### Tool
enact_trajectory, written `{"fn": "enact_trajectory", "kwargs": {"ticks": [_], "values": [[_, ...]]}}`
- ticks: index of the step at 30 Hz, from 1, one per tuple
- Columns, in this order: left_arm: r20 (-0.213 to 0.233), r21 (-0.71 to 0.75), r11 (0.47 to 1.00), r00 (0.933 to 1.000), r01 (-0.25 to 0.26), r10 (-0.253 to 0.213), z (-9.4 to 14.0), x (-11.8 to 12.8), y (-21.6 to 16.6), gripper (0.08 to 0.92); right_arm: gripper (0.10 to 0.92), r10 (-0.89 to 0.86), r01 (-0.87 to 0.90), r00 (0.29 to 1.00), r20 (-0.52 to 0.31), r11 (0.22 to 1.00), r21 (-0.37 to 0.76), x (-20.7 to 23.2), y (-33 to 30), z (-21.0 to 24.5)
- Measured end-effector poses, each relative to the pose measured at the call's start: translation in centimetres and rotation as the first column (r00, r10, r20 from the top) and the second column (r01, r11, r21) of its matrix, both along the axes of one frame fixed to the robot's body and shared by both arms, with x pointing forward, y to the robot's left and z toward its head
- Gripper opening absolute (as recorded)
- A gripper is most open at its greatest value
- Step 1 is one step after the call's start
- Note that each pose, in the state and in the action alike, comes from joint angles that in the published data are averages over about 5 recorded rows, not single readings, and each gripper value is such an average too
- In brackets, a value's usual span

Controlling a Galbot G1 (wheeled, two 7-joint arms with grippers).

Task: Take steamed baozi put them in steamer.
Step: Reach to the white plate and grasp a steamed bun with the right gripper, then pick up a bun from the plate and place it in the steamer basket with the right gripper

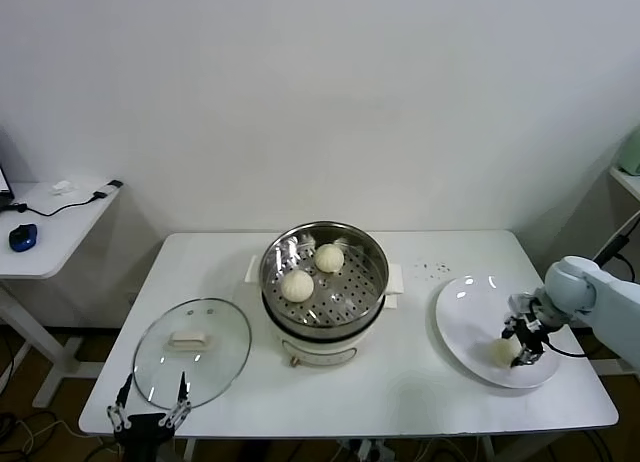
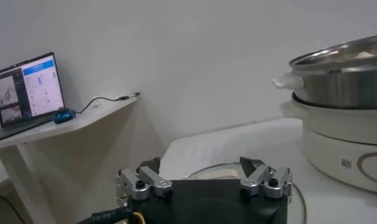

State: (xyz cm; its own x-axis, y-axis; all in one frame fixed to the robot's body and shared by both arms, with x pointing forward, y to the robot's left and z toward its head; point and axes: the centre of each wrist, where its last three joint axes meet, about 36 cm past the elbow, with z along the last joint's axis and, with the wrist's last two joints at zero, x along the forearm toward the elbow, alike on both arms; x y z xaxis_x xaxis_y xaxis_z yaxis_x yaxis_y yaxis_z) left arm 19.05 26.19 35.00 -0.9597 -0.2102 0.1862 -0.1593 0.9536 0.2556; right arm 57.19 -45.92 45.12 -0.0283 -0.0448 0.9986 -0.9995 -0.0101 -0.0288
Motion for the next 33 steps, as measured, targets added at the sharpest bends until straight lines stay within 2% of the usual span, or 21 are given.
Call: {"fn": "enact_trajectory", "kwargs": {"ticks": [10,15,18,21,25,33], "values": [[0.0,-0.002,1.0,1.0,0.001,-0.001,0.0,-0.2,0.0,0.823,0.51,0.042,-0.042,0.999,0.016,0.999,0.027,1.7,0.4,2.3],[-0.001,-0.003,1.0,1.0,0.0,0.0,0.0,-0.5,0.0,0.823,0.514,0.187,-0.188,0.981,0.054,0.982,0.029,4.9,2.7,7.0],[-0.003,-0.004,1.0,1.0,-0.001,0.001,-0.1,-0.6,0.0,0.823,0.517,0.329,-0.331,0.941,0.085,0.944,0.006,7.0,5.4,10.9],[-0.005,-0.006,1.0,1.0,-0.001,0.001,-0.2,-0.7,0.0,0.823,0.518,0.493,-0.492,0.862,0.117,0.87,-0.044,8.9,8.8,15.1],[-0.006,-0.007,1.0,1.0,0.0,0.0,-0.2,-0.6,0.0,0.823,0.523,0.695,-0.683,0.707,0.132,0.719,-0.13,10.4,14.4,19.8],[-0.011,-0.007,1.0,0.9999,0.007,-0.007,0.0,-0.3,-0.3,0.823,0.526,0.924,-0.894,0.375,0.076,0.383,-0.234,10.4,26.3,24.5]]}}
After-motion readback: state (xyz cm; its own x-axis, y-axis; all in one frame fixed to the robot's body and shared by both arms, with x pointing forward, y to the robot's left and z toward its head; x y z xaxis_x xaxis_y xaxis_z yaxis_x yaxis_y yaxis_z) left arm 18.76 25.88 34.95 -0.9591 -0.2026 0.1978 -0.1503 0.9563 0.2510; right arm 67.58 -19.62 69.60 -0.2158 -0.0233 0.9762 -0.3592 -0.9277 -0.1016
